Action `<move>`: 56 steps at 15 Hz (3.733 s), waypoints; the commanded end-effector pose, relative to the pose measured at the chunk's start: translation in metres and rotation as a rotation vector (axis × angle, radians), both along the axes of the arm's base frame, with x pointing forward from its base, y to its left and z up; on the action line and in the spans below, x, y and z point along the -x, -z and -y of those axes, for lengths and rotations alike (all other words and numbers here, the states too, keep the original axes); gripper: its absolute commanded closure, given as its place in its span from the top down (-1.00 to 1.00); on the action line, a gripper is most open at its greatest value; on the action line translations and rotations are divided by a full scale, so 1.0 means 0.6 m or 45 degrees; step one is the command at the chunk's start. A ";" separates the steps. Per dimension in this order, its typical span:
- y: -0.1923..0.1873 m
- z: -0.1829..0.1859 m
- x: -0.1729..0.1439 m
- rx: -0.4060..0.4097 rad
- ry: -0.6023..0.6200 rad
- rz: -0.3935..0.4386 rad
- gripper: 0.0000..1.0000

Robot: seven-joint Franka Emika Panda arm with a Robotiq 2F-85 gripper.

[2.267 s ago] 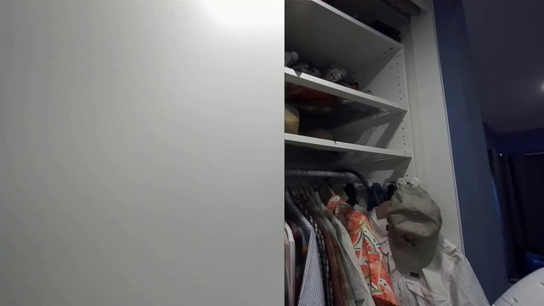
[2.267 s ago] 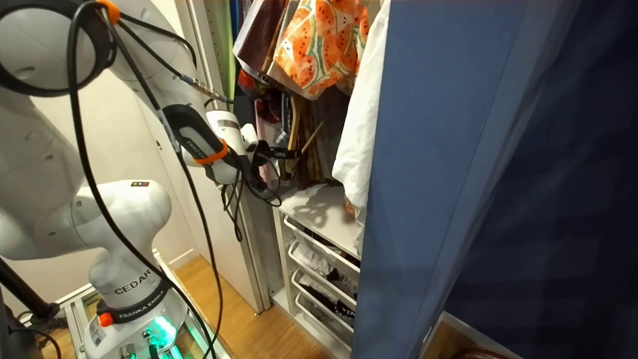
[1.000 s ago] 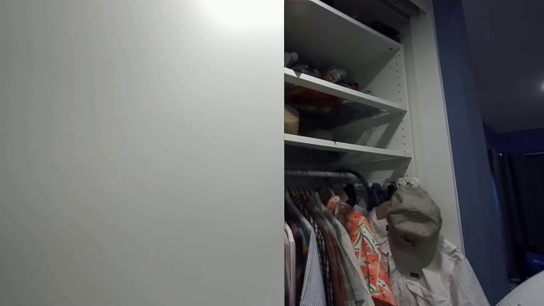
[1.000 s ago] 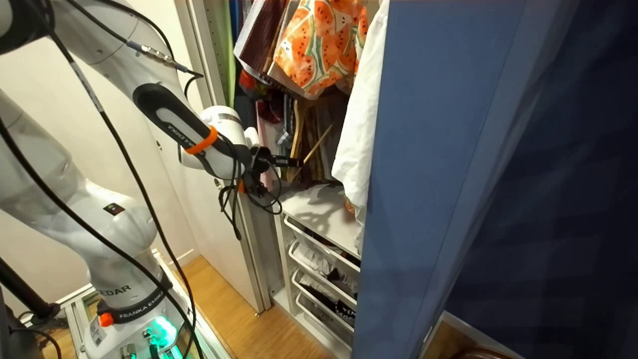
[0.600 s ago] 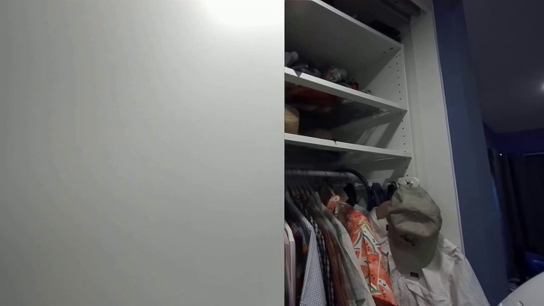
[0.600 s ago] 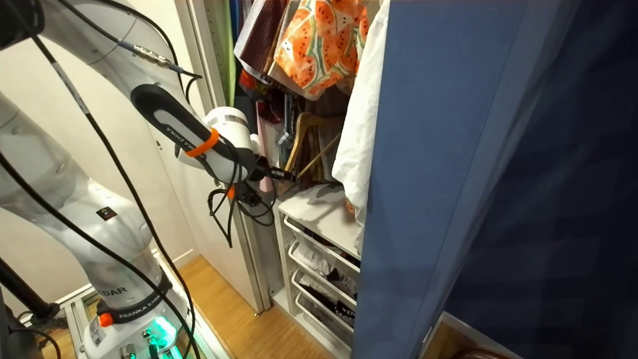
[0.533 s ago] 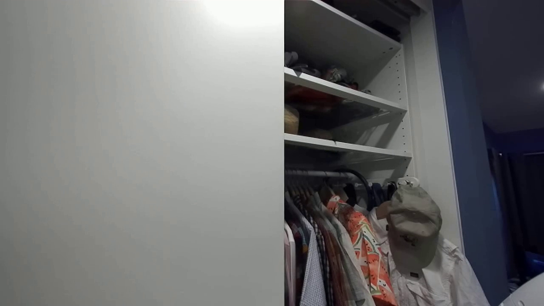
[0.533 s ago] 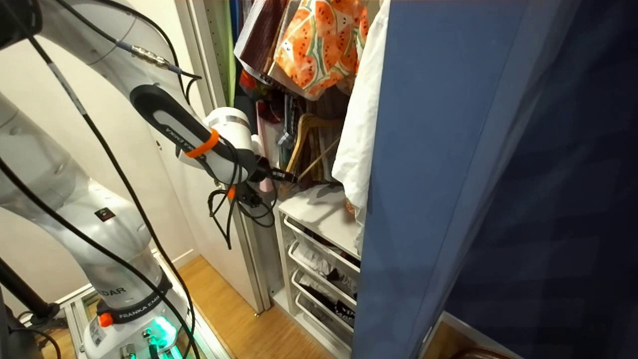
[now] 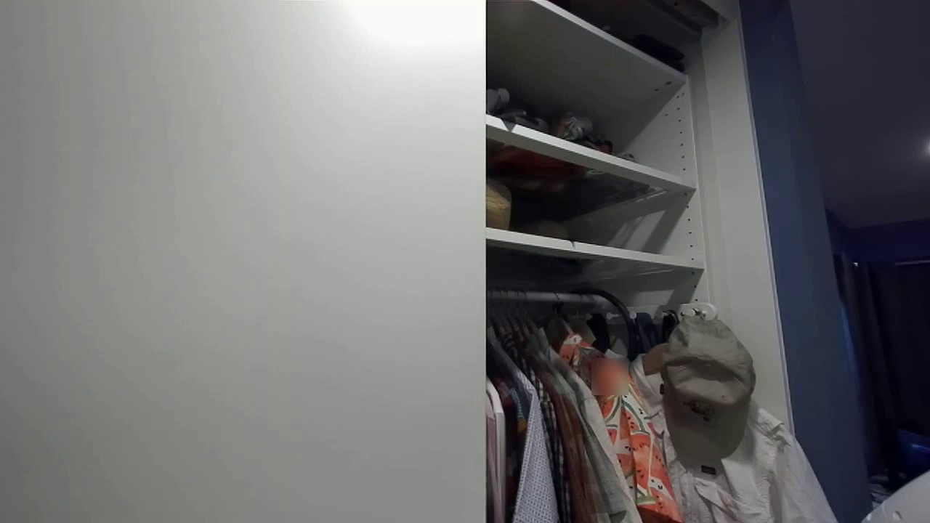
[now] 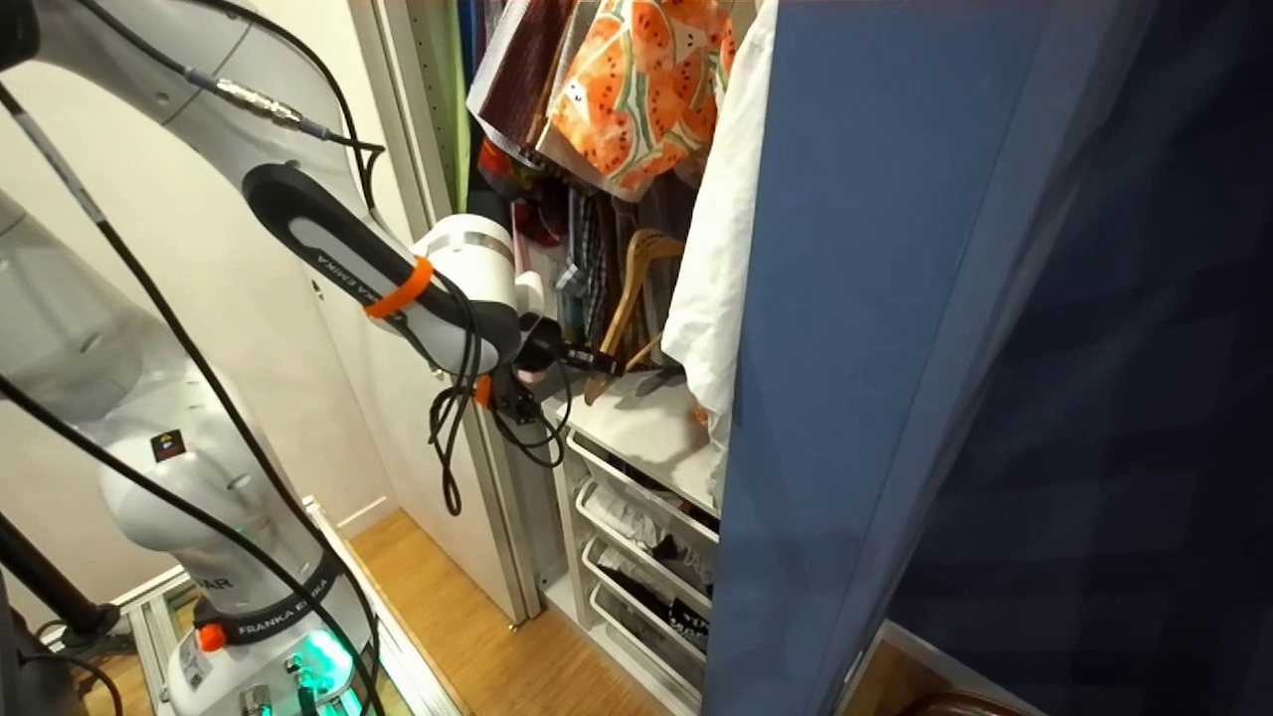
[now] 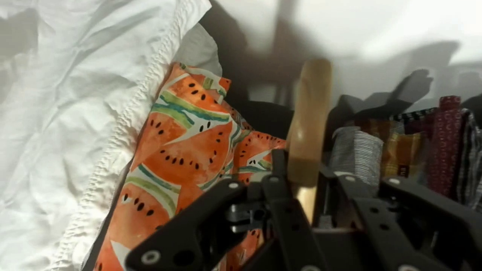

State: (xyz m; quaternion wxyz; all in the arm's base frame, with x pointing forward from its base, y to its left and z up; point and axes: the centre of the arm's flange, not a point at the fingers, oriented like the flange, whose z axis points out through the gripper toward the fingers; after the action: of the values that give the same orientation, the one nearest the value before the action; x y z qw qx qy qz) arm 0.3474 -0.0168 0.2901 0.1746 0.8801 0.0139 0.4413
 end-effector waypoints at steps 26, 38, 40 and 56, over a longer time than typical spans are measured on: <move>0.019 -0.110 0.132 0.084 -0.016 0.051 -0.92; 0.025 -0.107 -0.015 -0.065 0.183 0.192 -0.92; 0.030 -0.103 -0.014 -0.067 0.195 0.184 -0.68; -0.023 -0.070 0.071 0.057 -0.269 0.332 -0.92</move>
State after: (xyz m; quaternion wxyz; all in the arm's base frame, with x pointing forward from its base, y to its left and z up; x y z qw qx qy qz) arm 0.3509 0.0843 0.3074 0.1487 0.8254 0.0690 0.5402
